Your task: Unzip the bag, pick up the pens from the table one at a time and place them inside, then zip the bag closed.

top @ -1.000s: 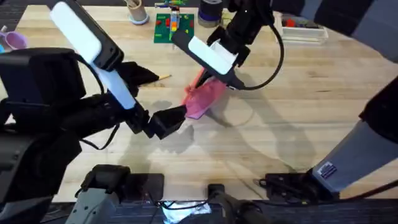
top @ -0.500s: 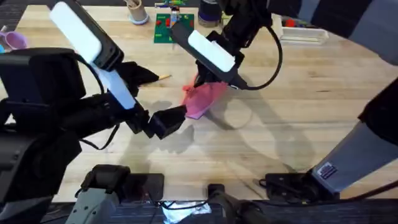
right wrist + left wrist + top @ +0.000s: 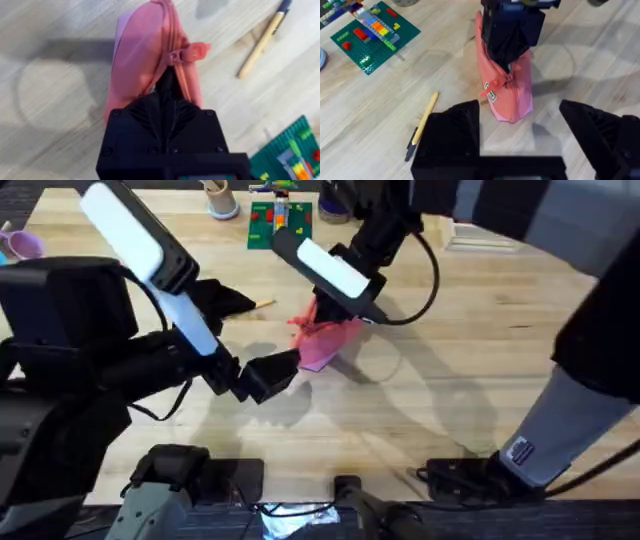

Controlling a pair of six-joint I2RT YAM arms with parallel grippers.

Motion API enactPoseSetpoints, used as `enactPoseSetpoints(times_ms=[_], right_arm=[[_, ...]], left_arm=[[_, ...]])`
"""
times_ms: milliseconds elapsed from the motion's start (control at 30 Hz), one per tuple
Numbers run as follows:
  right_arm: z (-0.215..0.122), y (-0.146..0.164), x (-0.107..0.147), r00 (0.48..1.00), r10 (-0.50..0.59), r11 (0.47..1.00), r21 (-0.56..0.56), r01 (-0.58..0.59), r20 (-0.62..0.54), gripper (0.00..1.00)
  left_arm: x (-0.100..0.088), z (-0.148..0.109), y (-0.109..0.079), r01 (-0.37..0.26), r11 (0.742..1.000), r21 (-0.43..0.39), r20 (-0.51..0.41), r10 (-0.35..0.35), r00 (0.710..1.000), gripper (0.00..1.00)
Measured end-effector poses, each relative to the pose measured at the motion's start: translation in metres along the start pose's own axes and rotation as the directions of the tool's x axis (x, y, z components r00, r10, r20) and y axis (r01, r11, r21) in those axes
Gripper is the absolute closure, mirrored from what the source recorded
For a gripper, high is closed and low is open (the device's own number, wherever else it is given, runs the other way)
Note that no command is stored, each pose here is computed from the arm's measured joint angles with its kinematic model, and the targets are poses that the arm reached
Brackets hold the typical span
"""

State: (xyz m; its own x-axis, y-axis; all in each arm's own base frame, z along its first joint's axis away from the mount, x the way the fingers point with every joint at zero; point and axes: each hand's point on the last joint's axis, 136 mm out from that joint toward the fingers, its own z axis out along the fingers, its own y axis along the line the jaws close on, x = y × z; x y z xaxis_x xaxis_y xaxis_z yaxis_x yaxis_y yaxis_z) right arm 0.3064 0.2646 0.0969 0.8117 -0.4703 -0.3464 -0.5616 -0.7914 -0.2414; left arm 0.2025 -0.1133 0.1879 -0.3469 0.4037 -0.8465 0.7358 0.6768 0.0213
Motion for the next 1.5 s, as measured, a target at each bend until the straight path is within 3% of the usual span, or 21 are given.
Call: enactPoseSetpoints(times_ms=[333, 367, 567, 600, 1100, 1500], right_arm=[[0.004, 0.001, 0.000, 1.000, 0.007, 1.000, -0.008, -0.007, 0.012, 0.964], [0.004, 0.001, 0.000, 1.000, 0.007, 1.000, -0.009, -0.007, 0.013, 0.868], [0.004, 0.000, 0.000, 1.000, 0.003, 1.000, -0.004, -0.003, 0.012, 0.046], [0.004, 0.000, 0.000, 1.000, 0.004, 1.000, -0.005, -0.004, 0.013, 0.017], [-0.001, 0.005, -0.004, 1.000, 0.010, 1.000, -0.018, -0.010, 0.017, 0.006], [-0.074, 0.019, -0.050, 1.000, -0.023, 0.998, 0.058, 0.023, -0.009, 0.006]], left_arm=[[0.000, 0.000, 0.000, 0.000, 1.000, 0.000, 0.000, 0.000, 1.000, 0.007], [0.000, 0.000, 0.000, 0.000, 1.000, 0.000, 0.000, 0.000, 1.000, 0.007], [0.000, 0.000, 0.000, 0.000, 1.000, 0.000, 0.000, 0.000, 1.000, 0.008], [0.000, 0.000, 0.000, 0.000, 1.000, 0.000, 0.000, 0.000, 1.000, 0.007], [0.000, 0.000, 0.000, 0.000, 1.000, 0.000, 0.000, 0.000, 1.000, 0.007], [0.000, 0.000, 0.000, 0.000, 1.000, 0.000, 0.000, 0.000, 1.000, 0.007]])
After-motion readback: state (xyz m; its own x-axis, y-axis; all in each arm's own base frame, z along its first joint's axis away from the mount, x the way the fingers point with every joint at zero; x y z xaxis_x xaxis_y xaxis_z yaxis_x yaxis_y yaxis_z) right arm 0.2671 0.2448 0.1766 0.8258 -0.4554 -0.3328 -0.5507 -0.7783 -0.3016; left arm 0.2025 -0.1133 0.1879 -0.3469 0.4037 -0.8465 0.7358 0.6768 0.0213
